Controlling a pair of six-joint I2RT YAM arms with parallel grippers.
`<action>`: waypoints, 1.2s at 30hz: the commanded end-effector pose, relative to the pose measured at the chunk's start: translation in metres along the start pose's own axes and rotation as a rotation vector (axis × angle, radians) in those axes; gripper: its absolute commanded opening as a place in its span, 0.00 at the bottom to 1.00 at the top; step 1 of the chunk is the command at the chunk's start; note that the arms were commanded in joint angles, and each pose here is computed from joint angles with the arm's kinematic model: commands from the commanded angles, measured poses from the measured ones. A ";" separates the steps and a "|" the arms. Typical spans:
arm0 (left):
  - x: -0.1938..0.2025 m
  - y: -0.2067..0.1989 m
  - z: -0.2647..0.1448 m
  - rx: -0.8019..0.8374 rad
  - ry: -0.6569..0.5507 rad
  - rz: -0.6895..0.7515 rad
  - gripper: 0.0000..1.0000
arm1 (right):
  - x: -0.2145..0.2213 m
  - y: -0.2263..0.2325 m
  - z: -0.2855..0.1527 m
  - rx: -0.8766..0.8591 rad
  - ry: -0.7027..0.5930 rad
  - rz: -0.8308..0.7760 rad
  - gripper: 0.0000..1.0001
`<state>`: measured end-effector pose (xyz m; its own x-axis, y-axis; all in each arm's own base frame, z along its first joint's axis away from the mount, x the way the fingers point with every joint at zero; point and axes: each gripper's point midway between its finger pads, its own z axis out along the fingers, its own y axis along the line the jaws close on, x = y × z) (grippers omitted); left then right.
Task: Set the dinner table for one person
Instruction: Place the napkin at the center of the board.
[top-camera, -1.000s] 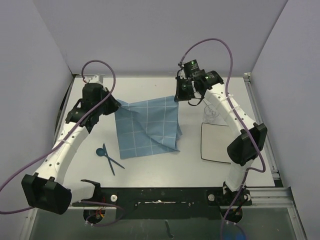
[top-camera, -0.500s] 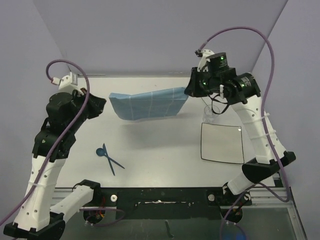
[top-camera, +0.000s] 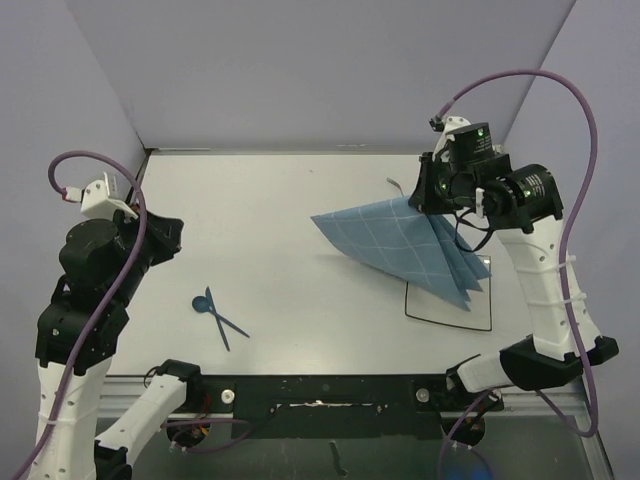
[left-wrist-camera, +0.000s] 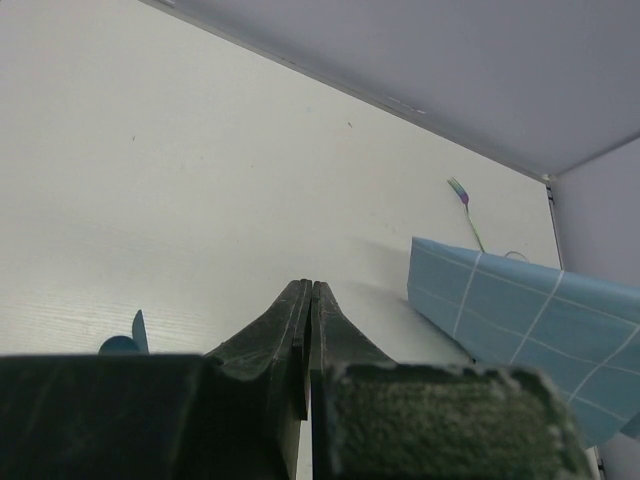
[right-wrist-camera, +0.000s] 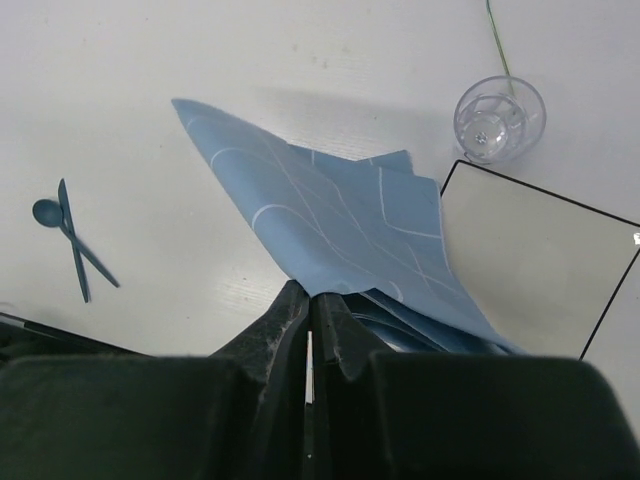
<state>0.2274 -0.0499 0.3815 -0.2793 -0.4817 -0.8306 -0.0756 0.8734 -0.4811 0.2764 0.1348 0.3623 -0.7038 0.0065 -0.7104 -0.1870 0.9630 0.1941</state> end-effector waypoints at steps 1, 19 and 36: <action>-0.004 0.000 -0.008 0.011 -0.026 -0.017 0.00 | -0.014 0.015 -0.016 -0.061 -0.083 0.011 0.00; 0.048 0.012 0.045 -0.002 0.085 -0.017 0.00 | -0.025 0.132 -0.012 -0.242 -0.087 -0.131 0.00; 0.109 0.022 0.082 0.038 0.197 -0.054 0.97 | -0.006 0.186 -0.034 -0.340 -0.108 -0.209 0.00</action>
<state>0.2621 -0.0809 0.2336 -0.5229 -0.4762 -0.7070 -0.1326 0.8647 -0.4844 0.2196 0.3093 0.3878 -0.6213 -0.2443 -0.7445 -0.5577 0.8053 0.2011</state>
